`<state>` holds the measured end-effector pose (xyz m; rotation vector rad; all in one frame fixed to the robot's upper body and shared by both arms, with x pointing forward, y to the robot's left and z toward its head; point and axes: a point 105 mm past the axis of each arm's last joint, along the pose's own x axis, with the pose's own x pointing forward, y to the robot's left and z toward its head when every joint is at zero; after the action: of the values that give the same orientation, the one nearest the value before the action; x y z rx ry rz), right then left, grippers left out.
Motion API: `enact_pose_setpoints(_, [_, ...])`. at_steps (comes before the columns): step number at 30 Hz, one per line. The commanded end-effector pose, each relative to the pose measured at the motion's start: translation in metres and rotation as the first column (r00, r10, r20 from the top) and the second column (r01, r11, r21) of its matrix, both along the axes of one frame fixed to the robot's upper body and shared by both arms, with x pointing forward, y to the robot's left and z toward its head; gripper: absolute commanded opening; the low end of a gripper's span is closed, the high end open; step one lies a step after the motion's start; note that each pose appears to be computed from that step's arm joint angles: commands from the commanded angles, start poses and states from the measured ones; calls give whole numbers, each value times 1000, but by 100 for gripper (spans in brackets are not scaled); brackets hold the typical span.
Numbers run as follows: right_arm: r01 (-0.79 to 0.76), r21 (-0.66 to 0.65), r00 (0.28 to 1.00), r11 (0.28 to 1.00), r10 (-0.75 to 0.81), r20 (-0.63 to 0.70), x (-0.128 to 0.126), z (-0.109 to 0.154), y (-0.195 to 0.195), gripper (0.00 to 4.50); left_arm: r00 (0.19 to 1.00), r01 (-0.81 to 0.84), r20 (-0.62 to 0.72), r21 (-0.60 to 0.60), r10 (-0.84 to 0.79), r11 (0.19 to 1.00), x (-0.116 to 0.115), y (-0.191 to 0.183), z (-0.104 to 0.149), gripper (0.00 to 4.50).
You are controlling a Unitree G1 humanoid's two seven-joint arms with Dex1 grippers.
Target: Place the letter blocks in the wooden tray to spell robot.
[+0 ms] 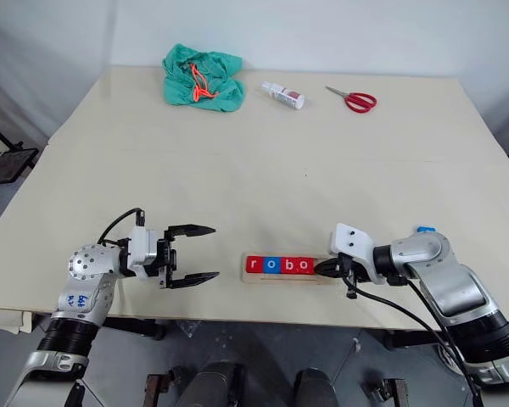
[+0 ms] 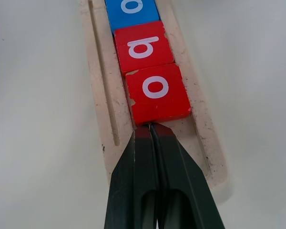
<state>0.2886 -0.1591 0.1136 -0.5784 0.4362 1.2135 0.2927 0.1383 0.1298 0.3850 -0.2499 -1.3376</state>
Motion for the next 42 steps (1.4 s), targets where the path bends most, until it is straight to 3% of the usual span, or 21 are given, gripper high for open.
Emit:
enact_pose_setpoints(1, [-4,5,999,1000,4,41,2,7,1,3,999,-2,39,0,2,1000,-1,1,8,450])
enact_pose_setpoints(10, [107,31,990,994,-110,89,1,23,-22,3,999,10,40,1,-10,1000,2,-1,9,450])
enact_pose_setpoints(14, [204,138,971,969,-218,95,-4,39,-35,3,999,23,36,1,-23,1000,2,-2,8,450])
enact_pose_setpoints(15, [237,171,968,956,-247,41,-9,42,-40,20,999,28,33,1,-28,1000,3,-3,8,450])
enact_pose_setpoints(18, [396,217,906,892,-418,62,-8,42,-63,91,999,46,26,8,-46,999,4,-3,7,450])
enact_pose_setpoints(22, [543,268,804,796,-585,110,-10,42,-91,229,998,58,24,10,-59,998,7,-5,7,450])
enact_pose_setpoints(28, [655,305,692,691,-711,125,-26,37,-111,440,997,79,25,11,-79,997,10,-7,8,450])
enact_pose_setpoints(32, [749,350,560,562,-820,116,-34,34,-132,448,996,91,24,11,-91,996,12,-9,8,450])
enact_pose_setpoints(36, [842,376,383,386,-920,86,-35,25,-158,448,994,107,20,11,-107,994,12,-12,7,450])
enact_pose_setpoints(42, [865,419,295,274,-955,17,-23,19,-159,448,993,114,21,12,-114,993,13,-13,9,450])
